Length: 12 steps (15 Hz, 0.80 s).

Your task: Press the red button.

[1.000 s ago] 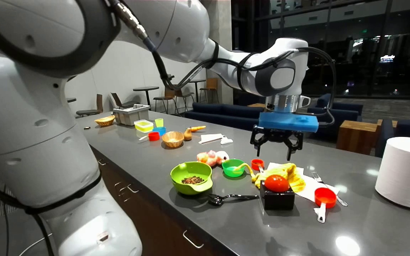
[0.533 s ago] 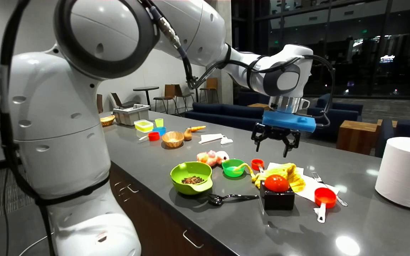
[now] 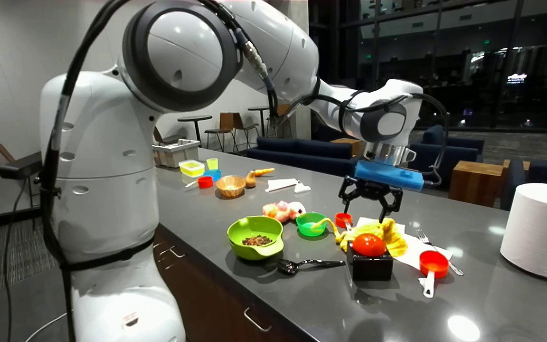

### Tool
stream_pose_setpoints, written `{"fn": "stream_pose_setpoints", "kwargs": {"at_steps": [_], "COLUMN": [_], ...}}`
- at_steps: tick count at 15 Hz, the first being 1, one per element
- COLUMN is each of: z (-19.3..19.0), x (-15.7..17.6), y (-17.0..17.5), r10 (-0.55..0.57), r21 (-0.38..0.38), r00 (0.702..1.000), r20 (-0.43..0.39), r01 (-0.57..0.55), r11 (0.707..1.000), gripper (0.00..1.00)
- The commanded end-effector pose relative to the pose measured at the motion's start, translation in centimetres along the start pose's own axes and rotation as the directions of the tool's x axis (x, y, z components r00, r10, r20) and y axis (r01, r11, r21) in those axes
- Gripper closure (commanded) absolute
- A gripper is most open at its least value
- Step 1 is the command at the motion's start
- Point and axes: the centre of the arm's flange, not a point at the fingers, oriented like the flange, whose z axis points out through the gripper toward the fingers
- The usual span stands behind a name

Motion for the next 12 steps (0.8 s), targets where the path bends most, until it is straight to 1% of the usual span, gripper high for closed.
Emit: {"fn": "stream_pose_setpoints", "kwargs": {"at_steps": [1,7,12], "z": [0.2,1.6,3.4], "x": [0.5,0.5,0.8], "y": [0.1,-0.8,-0.9], "r10": [0.032,0.053,0.049], "r21": [0.039,0.084,0.098], "r00": [0.999,0.995,0.992], "r20": [0.030,0.088,0.113], "r01": [-0.033,-0.061,-0.060], "r11": [0.999,0.995,0.993], "gripper": [0.00,0.00,0.00]}}
